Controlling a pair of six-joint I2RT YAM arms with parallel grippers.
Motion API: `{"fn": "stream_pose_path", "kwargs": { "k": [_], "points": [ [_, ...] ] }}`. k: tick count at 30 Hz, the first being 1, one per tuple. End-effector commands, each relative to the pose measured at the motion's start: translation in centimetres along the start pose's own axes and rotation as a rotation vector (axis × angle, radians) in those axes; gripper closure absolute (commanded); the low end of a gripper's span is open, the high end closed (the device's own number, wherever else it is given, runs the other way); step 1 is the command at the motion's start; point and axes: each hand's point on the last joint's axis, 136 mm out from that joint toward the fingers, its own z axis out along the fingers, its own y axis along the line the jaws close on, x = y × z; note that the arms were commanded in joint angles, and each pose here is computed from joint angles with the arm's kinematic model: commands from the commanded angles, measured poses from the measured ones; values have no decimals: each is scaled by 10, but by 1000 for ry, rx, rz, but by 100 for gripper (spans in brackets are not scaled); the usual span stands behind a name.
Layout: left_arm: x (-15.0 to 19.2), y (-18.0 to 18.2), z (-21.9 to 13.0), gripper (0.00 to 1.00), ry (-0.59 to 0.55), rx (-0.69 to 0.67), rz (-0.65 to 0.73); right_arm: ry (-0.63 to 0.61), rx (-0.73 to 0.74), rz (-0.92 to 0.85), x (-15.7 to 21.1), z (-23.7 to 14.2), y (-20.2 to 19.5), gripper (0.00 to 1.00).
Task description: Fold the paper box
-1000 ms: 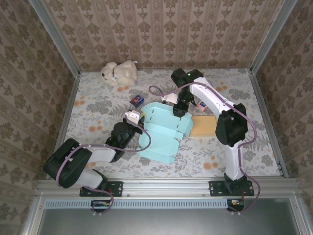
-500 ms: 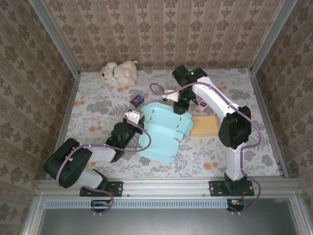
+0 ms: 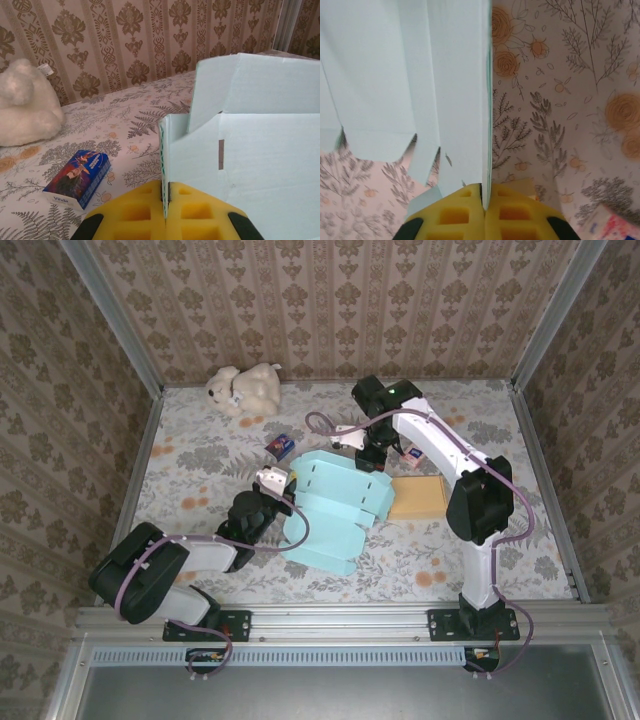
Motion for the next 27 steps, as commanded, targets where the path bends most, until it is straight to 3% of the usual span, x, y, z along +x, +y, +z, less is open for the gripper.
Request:
{"fn": "stream_pose_path", "kwargs": {
  "k": [1, 3, 6, 9, 12, 14, 18, 27],
  "points": [
    [-8, 3, -5, 87, -37, -25, -48, 27, -5, -4, 4, 1, 4, 100],
    [-3, 16, -9, 68, -31, -96, -92, 53, 8, 23, 7, -1, 4, 100],
    [3, 35, -23, 57, -33, -199, -190, 86, 48, 82, 11, -1, -2, 100],
    [7, 38, -37, 62, 13, -213, -308, 150, 80, 111, 21, 6, -5, 100],
    [-4, 15, -42, 71, 125, -100, -389, 167, 81, 123, 22, 10, -4, 100],
    [-19, -8, -49, 73, 105, 23, -424, 158, 79, 125, 22, 12, -3, 100],
    [-31, -32, -57, 75, 57, 123, -504, 118, 97, 116, 18, 11, -3, 100],
    [-28, -59, -18, 78, 147, 154, -513, 69, 72, 92, 10, 18, 10, 100]
  ]
}}
